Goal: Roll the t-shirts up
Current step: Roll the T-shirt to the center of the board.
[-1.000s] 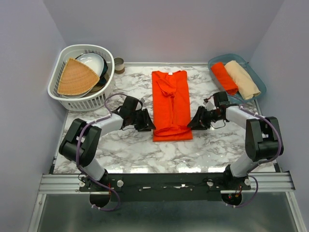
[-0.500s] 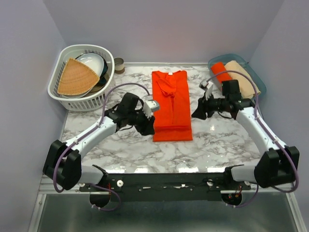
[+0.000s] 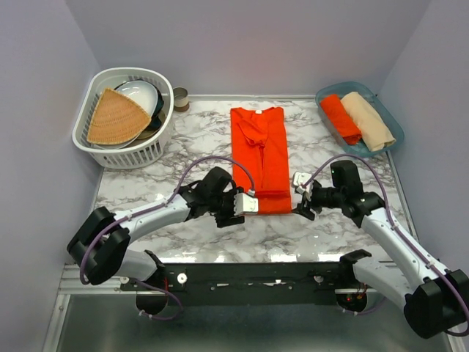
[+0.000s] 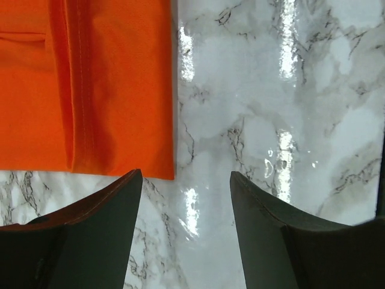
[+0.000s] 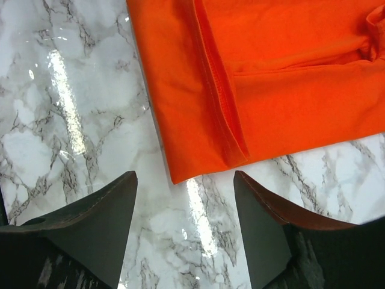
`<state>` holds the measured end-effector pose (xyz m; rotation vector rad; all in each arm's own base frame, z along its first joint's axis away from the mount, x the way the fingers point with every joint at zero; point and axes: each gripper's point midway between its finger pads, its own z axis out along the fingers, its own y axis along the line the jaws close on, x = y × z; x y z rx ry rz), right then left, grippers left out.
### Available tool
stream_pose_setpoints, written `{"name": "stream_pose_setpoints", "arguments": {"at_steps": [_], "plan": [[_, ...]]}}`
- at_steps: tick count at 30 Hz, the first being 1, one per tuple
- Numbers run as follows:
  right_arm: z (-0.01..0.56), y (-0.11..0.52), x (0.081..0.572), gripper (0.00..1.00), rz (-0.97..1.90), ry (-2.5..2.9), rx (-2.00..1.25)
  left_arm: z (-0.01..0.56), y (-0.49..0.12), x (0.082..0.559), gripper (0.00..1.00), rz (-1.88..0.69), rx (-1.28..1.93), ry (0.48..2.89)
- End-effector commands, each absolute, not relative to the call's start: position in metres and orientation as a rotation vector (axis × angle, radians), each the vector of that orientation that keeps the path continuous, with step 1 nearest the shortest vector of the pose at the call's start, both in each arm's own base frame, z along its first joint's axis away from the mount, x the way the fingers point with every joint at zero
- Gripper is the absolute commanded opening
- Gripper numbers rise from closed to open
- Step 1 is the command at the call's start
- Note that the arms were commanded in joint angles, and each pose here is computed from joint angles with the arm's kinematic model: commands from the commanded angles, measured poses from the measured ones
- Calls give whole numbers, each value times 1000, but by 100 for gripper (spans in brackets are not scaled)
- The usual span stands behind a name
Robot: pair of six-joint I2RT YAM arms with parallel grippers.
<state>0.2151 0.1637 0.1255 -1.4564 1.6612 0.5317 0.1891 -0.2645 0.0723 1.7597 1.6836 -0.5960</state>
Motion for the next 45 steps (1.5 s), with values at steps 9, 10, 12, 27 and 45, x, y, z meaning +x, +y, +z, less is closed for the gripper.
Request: {"name": "stream_pose_setpoints", "arguments": {"at_steps": [9, 10, 12, 27, 45], "plan": [[117, 156, 213, 74, 461, 1661, -1451, 49, -297, 221, 67, -505, 1858, 1704], [116, 156, 212, 74, 461, 1662, -1451, 45, -294, 220, 66, -502, 1879, 1727], [112, 154, 212, 74, 454, 1667, -1449, 38, -295, 221, 62, -499, 1914, 1742], [112, 158, 209, 74, 419, 1522, -1524, 5, -262, 175, 23, -668, 2204, 1930], [88, 196, 187, 77, 469, 1122, -1822, 69, -283, 180, 0, -1398, 1818, 2114]]}}
